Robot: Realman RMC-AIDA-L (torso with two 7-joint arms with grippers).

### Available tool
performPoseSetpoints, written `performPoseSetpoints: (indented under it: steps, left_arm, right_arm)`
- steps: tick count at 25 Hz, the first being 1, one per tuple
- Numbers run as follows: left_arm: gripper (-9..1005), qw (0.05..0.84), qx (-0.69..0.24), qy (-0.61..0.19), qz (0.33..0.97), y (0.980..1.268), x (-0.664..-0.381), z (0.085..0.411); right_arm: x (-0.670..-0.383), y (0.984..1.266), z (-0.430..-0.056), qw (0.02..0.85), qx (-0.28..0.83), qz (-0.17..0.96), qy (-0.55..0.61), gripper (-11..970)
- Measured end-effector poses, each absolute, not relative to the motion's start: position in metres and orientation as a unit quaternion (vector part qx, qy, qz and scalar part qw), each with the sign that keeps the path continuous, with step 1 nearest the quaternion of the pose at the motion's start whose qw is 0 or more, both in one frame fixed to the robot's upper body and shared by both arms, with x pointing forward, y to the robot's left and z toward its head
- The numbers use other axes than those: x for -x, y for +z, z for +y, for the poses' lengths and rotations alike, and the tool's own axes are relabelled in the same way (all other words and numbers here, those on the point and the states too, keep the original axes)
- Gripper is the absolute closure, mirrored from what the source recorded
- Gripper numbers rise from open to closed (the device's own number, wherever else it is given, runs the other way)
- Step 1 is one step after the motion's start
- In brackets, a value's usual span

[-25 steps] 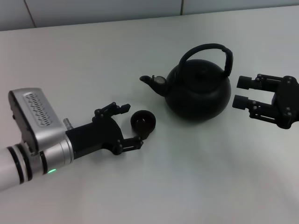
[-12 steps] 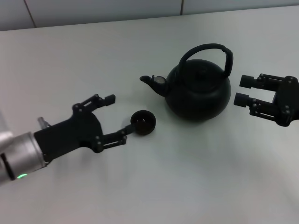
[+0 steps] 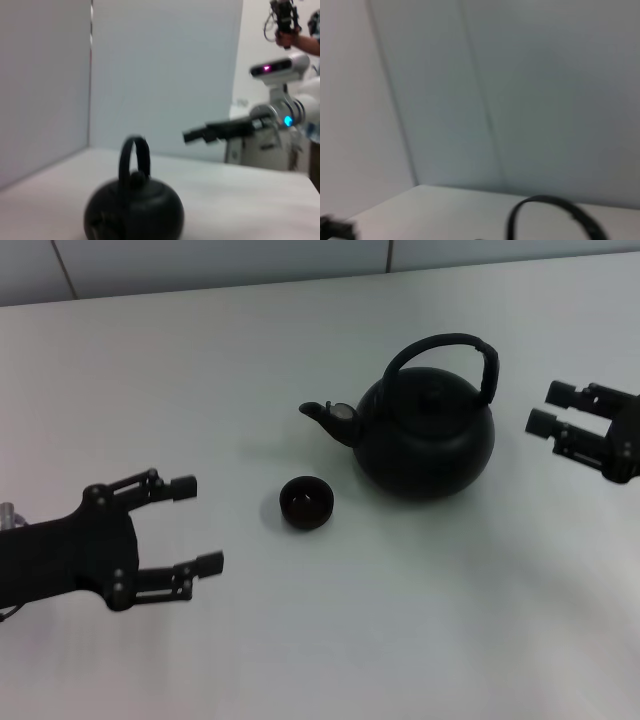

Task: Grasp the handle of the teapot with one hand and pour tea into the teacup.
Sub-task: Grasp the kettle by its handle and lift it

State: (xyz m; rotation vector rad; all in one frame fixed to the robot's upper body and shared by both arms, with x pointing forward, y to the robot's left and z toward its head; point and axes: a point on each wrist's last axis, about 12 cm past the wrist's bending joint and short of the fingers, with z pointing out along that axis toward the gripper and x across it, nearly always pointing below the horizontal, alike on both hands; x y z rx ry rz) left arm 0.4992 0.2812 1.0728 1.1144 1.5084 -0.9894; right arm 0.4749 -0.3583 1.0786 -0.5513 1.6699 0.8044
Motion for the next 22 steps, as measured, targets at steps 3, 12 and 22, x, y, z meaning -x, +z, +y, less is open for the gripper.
performPoseSetpoints:
  steps: [3, 12, 22]
  left_arm:
    - [126, 0.450, -0.471, -0.408, 0.640, 1.076, -0.502, 0.285]
    - [126, 0.445, -0.471, -0.410, 0.642, 1.079, -0.503, 0.285]
    - [125, 0.453, -0.464, -0.406, 0.644, 1.080, -0.506, 0.286]
  right_arm:
    - [-0.478, 1.074, -0.363, 0.583, 0.208, 0.717, 0.321, 401]
    - [-0.494, 1.055, -0.356, 0.594, 0.171, 0.734, 0.282, 402]
    - [-0.512, 1.051, -0.337, 0.594, 0.168, 0.731, 0.291, 402]
